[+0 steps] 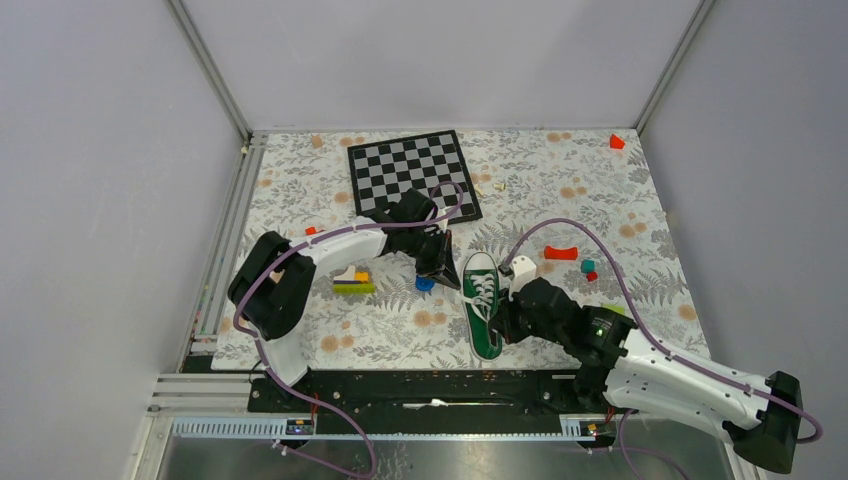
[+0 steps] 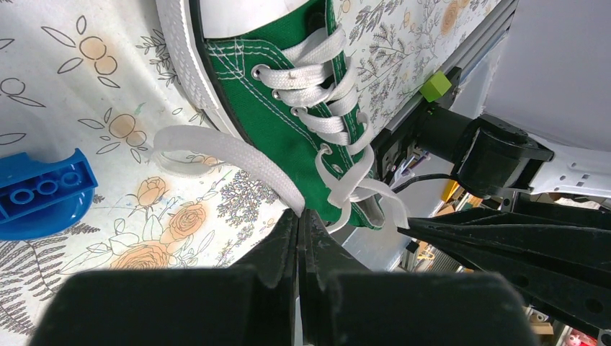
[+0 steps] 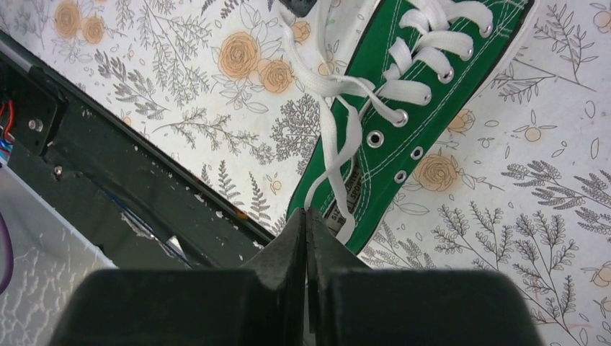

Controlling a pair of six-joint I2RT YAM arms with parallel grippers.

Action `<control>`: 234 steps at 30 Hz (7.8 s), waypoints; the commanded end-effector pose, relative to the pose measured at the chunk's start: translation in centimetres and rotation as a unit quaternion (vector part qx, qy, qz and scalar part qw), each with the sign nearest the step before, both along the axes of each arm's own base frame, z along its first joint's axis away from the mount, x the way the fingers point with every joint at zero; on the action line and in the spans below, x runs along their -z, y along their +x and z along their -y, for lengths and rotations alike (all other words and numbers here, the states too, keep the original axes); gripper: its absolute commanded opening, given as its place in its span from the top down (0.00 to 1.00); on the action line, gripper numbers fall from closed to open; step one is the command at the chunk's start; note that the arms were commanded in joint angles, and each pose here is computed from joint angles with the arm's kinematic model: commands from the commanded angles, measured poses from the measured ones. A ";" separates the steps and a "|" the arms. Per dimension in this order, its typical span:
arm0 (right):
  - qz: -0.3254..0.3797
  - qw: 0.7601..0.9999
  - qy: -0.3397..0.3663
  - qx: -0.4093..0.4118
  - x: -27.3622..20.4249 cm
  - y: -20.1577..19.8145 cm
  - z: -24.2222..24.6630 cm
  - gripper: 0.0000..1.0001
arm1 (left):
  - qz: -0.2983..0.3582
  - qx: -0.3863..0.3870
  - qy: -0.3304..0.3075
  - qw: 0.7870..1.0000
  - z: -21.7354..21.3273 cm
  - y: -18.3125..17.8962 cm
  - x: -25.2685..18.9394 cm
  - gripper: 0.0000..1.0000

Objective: Tie the shoes
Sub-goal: Cross the shoelace with the shoelace.

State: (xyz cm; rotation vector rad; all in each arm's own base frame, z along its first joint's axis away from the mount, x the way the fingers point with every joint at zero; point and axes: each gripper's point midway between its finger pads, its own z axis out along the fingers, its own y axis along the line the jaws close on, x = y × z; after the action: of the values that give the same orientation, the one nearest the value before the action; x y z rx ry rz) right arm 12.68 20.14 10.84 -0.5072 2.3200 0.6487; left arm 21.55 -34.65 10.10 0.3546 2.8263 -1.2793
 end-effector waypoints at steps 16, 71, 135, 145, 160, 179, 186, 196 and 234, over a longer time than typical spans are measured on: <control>0.056 0.996 0.026 0.069 -1.5 2.4 1.0 1.00 | 0.019 0.008 -0.010 1.000 -0.1 0.1 -0.5 1.00; 0.080 0.989 -0.084 0.088 1.3 6.0 -2.8 1.00 | 0.031 0.033 -0.018 0.999 0.3 -2.1 -1.5 1.00; 0.177 0.972 -0.146 0.058 2.3 8.6 -0.4 0.82 | 0.037 0.039 -0.036 0.998 0.6 -2.6 -3.2 1.00; 0.147 0.977 -0.143 0.052 2.0 7.3 0.2 0.65 | 0.039 0.040 -0.036 0.998 0.9 -2.3 -3.4 1.00; 0.102 0.989 -0.102 0.008 -1.0 6.1 -1.3 0.45 | 0.039 0.042 -0.033 0.998 0.8 -2.4 -3.2 1.00; 0.071 0.995 -0.071 -0.017 -1.6 6.0 -2.1 0.41 | 0.031 0.042 -0.019 0.998 0.3 -2.3 -1.6 1.00; 0.049 0.997 -0.050 -0.043 -0.8 5.8 -4.3 0.46 | 0.032 0.039 -0.019 0.999 0.2 -2.1 -1.7 1.00; 0.044 0.995 -0.087 -0.035 1.7 7.3 -4.9 0.58 | 0.033 0.039 -0.017 0.999 0.0 -2.2 -1.6 1.00; 0.069 0.980 -0.180 0.042 1.8 8.6 0.7 0.97 | 0.033 0.038 -0.017 0.999 -0.3 -2.3 -1.6 1.00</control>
State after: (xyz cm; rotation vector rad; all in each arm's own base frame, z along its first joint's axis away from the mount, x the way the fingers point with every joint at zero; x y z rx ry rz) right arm 20.35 19.79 8.14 -0.6312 2.3356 0.1830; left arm 18.74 -34.14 10.90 0.4649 2.8186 -1.2860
